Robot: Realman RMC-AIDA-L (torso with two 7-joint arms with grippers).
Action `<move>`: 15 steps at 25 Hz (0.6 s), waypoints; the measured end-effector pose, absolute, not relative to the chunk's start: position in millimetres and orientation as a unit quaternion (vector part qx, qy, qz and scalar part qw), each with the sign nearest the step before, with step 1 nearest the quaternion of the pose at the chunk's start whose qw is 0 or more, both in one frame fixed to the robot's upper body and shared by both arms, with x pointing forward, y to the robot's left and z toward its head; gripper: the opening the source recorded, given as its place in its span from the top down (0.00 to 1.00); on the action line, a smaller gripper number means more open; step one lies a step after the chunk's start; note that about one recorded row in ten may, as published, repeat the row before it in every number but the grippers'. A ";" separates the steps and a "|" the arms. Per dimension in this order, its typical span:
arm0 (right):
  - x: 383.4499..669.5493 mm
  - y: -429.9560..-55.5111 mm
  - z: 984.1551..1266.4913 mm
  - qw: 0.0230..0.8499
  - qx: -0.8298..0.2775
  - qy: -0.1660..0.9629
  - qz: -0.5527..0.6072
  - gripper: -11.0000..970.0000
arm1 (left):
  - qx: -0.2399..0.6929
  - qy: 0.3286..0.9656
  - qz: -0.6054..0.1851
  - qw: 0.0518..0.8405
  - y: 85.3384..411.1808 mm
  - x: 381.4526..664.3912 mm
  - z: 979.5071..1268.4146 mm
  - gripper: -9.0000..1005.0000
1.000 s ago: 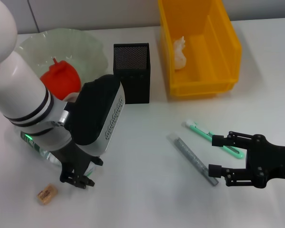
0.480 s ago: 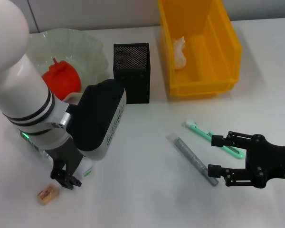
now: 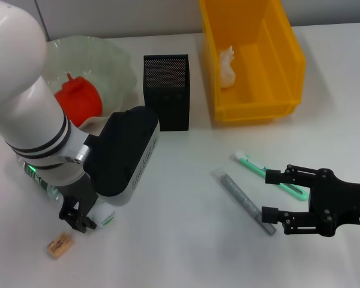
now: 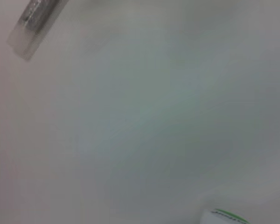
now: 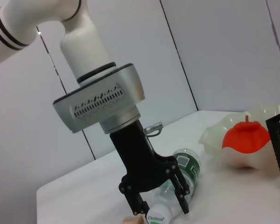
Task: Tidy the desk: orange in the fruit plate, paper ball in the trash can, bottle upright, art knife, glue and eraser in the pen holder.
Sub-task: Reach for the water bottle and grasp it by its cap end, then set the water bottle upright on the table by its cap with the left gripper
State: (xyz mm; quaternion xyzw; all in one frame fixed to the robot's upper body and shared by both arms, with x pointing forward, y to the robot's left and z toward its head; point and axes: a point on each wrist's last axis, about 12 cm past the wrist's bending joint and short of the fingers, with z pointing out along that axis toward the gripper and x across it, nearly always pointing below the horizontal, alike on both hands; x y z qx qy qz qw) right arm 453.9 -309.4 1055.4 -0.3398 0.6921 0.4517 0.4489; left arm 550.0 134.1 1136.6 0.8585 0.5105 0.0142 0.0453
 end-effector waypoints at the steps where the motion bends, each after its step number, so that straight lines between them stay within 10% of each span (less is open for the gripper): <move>1: 453.9 -309.3 1055.4 0.449 -0.340 0.692 0.452 0.13 | 0.861 0.507 0.015 0.046 134.0 550.2 1136.6 0.35; 15: 457.0 -306.6 1056.9 0.450 -0.339 0.690 0.456 0.13 | 0.874 0.480 -0.039 0.063 126.0 545.7 1147.6 0.52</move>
